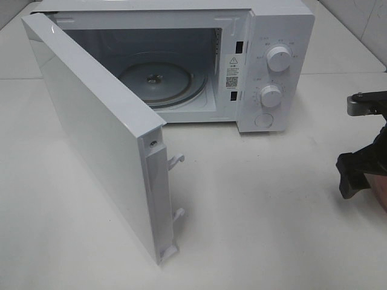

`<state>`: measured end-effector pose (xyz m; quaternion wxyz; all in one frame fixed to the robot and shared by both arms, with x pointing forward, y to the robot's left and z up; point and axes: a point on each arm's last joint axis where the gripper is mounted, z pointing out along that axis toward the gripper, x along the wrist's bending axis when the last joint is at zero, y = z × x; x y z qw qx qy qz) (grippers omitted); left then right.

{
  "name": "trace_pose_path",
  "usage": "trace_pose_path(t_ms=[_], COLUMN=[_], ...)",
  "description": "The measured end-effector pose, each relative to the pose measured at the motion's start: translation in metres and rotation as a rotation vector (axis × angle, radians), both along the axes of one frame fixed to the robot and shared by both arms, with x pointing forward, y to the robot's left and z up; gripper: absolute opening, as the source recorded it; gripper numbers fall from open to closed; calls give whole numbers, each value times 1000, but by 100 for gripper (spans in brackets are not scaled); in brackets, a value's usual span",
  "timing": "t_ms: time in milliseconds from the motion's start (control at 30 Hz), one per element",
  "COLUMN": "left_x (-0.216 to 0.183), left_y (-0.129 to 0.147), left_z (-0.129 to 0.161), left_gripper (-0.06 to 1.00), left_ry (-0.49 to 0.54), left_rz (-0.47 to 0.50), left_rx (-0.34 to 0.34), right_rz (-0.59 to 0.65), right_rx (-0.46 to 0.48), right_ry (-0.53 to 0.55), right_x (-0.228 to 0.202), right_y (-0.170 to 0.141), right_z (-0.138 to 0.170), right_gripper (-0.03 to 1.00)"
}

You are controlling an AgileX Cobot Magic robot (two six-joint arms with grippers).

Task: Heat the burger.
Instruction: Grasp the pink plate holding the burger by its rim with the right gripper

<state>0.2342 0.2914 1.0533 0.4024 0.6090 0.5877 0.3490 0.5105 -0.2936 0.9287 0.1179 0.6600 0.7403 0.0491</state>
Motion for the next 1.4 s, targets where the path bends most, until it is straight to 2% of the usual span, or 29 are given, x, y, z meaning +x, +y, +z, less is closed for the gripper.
trace_pose_path(t_ms=[200, 567, 833, 900, 933, 967, 1000, 1033, 1067, 1100, 1133, 1167, 1200, 1233, 1333, 1400], left_x=[0, 0, 0, 0, 0, 0, 0, 0, 0, 0, 0, 0, 0, 0, 0, 0], left_y=[0, 0, 0, 0, 0, 0, 0, 0, 0, 0, 0, 0, 0, 0, 0, 0], left_z=[0, 0, 0, 0, 0, 0, 0, 0, 0, 0, 0, 0, 0, 0, 0, 0], left_gripper=[90, 90, 90, 90, 90, 90, 90, 90, 90, 90, 90, 90, 90, 90, 90, 90], left_ry=[0, 0, 0, 0, 0, 0, 0, 0, 0, 0, 0, 0, 0, 0, 0, 0], left_rz=[0, 0, 0, 0, 0, 0, 0, 0, 0, 0, 0, 0, 0, 0, 0, 0], left_rx=[0, 0, 0, 0, 0, 0, 0, 0, 0, 0, 0, 0, 0, 0, 0, 0], right_rz=[-11, -7, -6, -7, -7, -5, -5, -6, -15, -15, -20, -25, -25, -25, -11, -5], right_rx=[4, 8, 8, 5, 5, 0, 0, -2, -2, -2, -1, -1, -1, -3, -15, -20], right_ry=[-16, 28, 59, 68, 68, 75, 75, 79, 83, 83, 82, 85, 85, 89, 87, 87], right_x=[5, 9, 10, 9, 9, 8, 8, 8, 8, 8, 8, 7, 7, 7, 7, 7], right_y=[-5, -4, -4, -4, -4, -4, -4, -5, -5, -5, -5, -5, -5, -5, -6, -6], right_z=[-7, -28, -39, -39, -39, -39, -39, -39, -39, -39, -39, -39, -39, -39, -39, -39], right_gripper=[91, 83, 69, 60, 60, 52, 52, 47, 37, 37, 31, 21, 21, 12, 4, 3])
